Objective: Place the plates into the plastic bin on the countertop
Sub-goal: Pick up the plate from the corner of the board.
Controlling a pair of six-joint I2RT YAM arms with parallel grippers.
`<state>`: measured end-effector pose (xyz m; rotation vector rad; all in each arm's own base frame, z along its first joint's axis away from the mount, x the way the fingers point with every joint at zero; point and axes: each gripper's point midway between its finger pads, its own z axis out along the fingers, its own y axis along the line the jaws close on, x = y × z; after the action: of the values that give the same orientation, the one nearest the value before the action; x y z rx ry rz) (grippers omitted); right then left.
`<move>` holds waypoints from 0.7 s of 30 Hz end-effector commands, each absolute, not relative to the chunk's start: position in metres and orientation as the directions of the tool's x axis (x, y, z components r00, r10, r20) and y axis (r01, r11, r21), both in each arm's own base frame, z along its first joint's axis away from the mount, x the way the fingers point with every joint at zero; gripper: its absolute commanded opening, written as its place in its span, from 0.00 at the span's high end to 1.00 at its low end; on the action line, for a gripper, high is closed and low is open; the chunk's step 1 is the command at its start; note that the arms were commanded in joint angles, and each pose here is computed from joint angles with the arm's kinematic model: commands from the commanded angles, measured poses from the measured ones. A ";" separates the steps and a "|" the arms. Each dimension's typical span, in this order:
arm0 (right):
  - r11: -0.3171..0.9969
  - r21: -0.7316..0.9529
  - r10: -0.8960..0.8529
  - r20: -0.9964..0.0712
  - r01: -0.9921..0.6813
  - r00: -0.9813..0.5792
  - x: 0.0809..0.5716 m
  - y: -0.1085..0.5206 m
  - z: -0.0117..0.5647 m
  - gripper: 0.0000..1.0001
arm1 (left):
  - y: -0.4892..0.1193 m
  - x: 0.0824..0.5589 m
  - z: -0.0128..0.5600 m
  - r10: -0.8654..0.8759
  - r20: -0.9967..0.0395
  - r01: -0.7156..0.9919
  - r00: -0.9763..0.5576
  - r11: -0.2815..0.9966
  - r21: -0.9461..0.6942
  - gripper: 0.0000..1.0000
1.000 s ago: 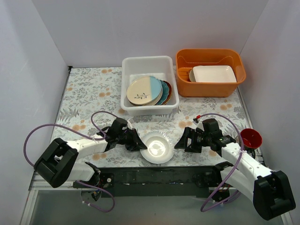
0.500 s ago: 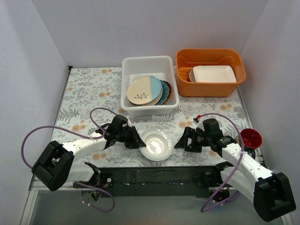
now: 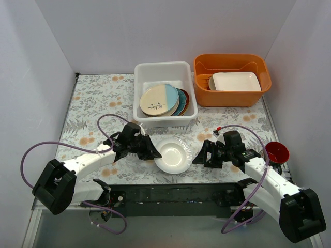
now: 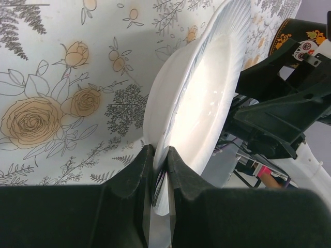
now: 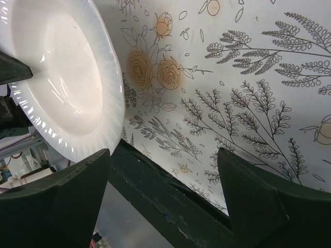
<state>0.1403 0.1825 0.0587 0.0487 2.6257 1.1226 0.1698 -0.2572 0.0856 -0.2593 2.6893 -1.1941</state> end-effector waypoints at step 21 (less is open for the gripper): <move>0.697 0.709 0.138 -0.284 -0.111 -0.949 0.143 0.183 0.067 0.09 | -0.289 0.214 0.181 -0.221 -0.278 0.105 -0.935 0.576 -0.811 1.00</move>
<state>0.1417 0.1819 0.0604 0.0462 2.6120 1.1158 0.2024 -0.2756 0.1439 -0.1701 2.5699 -1.2193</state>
